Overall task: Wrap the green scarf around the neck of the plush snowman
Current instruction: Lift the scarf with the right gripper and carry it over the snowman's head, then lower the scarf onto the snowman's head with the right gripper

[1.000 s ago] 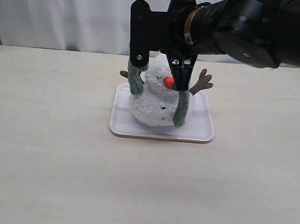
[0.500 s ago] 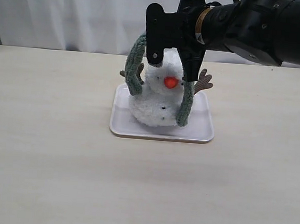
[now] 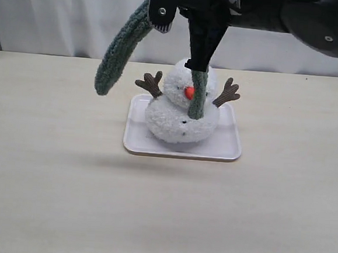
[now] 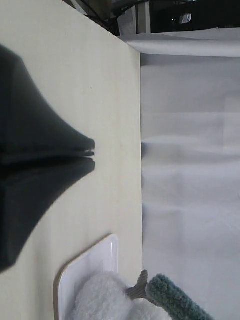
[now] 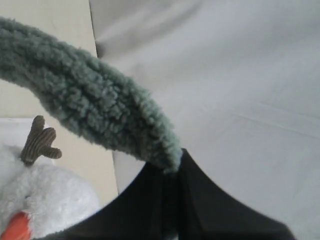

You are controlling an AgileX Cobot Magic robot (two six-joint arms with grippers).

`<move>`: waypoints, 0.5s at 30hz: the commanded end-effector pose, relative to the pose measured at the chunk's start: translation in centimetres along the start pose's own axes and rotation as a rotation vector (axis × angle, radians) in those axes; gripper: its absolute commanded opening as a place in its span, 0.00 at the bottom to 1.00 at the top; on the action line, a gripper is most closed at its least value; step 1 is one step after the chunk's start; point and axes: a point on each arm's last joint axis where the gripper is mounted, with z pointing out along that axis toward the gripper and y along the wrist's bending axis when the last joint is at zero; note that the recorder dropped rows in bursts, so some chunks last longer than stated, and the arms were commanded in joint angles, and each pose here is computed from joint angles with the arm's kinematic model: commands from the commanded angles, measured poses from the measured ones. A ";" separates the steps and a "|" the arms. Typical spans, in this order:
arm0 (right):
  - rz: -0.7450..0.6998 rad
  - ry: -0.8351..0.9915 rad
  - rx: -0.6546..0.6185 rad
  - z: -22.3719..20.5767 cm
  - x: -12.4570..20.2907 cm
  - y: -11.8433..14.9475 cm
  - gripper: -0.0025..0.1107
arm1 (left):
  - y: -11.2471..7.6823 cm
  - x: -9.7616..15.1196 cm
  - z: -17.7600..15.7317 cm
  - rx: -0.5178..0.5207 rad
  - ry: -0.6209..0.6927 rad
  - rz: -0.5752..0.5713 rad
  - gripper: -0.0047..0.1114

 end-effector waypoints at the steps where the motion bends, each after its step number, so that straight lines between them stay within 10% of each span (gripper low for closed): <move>1: -0.050 0.085 -0.126 -0.3 0.8 1.1 0.06 | 0.0 0.0 0.0 0.006 -0.007 -0.001 0.04; 15: -0.198 0.079 -0.115 4.4 3.8 2.1 0.06 | 0.0 0.0 0.0 0.005 -0.010 -0.001 0.04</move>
